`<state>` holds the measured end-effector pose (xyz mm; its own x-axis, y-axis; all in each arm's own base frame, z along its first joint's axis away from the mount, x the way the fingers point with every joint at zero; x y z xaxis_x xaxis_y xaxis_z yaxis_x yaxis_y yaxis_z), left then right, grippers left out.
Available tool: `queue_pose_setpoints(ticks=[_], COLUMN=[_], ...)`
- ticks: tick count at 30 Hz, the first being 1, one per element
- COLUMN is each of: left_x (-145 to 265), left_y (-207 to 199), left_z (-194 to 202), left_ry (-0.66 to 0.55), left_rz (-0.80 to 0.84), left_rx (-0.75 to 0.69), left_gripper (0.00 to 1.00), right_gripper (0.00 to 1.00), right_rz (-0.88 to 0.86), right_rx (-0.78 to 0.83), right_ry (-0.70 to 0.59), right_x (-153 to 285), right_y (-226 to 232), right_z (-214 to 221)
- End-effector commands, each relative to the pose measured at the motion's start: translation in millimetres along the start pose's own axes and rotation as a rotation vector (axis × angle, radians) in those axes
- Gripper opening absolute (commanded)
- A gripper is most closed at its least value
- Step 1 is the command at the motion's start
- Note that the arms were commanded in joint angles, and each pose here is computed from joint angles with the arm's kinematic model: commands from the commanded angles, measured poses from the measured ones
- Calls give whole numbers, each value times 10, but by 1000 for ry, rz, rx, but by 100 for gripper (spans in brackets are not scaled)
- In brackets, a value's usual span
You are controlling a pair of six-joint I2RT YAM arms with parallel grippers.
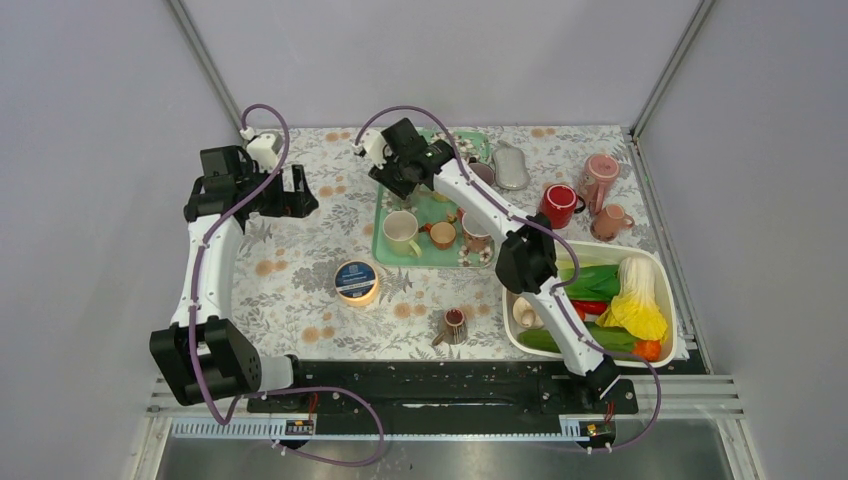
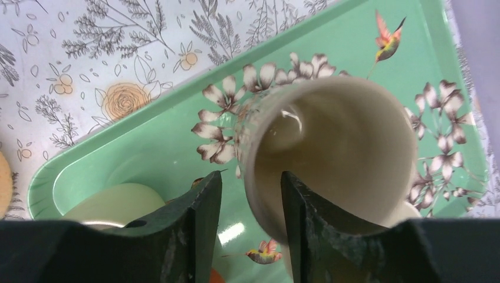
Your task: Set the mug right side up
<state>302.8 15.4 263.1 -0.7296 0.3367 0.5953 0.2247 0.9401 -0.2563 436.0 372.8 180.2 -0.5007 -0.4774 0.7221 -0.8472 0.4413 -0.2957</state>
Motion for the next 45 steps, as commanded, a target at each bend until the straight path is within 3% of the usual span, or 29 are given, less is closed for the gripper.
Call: queue_pose_setpoints(ticks=[1, 4, 9, 11, 12, 13, 17, 23, 25, 28, 31, 35, 45], left_x=[30, 55, 193, 248, 280, 313, 300, 96, 37, -79, -211, -479, -651], left_y=[-16, -86, -439, -683, -801, -936, -1462, -2268, -2495, -2722, -2784, -2626, -2673], left_z=[-48, -54, -105, -109, -102, -96, 125, 863, 1106, 1401, 1666, 2078, 2565], left_ry=[-20, -10, -12, -7, -2, 3, 86, 309, 365, 347, 304, 376, 499], left_rz=[-10, 20, 134, 203, 240, 279, 414, 607, 683, 737, 747, 651, 602], left_rx=[-51, -84, -236, -310, -338, -369, -498, -762, -768, -726, -655, -580, -575], left_gripper=[99, 99, 99, 99, 97, 95, 91, 89, 87, 86, 77, 65, 68], right_gripper=[52, 57, 74, 84, 97, 99, 99, 99, 99, 100, 99, 99, 99], right_rz=[48, 55, 90, 104, 114, 125, 185, 385, 433, 462, 517, 528, 530], right_rx=[-5, -17, -74, -115, -144, -174, -329, -591, -650, -692, -738, -756, -731], right_ry=[-153, -171, -242, -269, -288, -297, -329, -389, -412, -412, -393, -412, -482], right_x=[513, 647, 1147, 1398, 1546, 1679, 2205, 2508, 2607, 2674, 2711, 2741, 2845], right_y=[-120, -146, -216, -264, -302, -348, -509, -631, -562, -429, -359, -263, -118], right_z=[-425, -470, -635, -657, -662, -633, -372, 622, 883, 1171, 1391, 1532, 1636])
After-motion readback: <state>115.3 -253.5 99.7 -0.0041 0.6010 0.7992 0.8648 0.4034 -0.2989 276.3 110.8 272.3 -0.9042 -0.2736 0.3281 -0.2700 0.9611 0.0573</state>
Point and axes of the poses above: each gripper's point midway between its finger pads, its own x axis back along the fingers, its own y axis along the line the jaws close on, z = x × y, the point moved 7 cm from there along x, back along the fingers, and after that the axes turned 3 degrees about x, right-handed, at the moved point
